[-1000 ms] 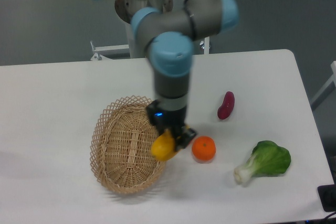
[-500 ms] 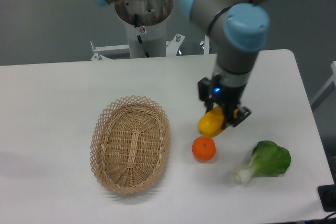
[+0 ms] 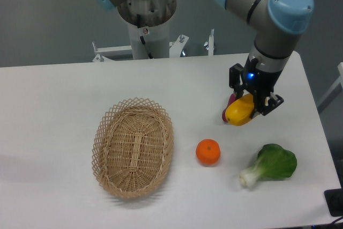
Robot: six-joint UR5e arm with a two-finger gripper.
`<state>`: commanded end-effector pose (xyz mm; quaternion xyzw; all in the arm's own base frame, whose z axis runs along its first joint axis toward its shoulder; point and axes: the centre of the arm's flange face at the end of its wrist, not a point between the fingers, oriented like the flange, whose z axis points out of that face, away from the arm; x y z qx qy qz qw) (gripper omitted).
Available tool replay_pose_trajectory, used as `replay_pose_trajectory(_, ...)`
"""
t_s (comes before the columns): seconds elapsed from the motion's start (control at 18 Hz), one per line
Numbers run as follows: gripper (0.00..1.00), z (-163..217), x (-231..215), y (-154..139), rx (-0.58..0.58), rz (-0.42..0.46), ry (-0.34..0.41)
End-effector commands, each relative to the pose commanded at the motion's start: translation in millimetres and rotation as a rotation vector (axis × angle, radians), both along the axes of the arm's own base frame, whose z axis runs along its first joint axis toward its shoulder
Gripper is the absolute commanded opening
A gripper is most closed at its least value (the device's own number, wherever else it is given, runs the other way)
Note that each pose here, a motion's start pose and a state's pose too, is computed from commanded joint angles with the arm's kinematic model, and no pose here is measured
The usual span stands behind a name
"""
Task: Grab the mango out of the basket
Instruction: 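Carry the mango toward the purple sweet potato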
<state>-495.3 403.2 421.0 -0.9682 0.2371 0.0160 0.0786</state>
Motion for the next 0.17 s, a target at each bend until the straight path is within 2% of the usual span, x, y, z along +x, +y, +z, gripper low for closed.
replay_pose_trajectory(0.17, 0.49, 3.1, -1.4, -0.2, 0.004, 0.001, 0.005)
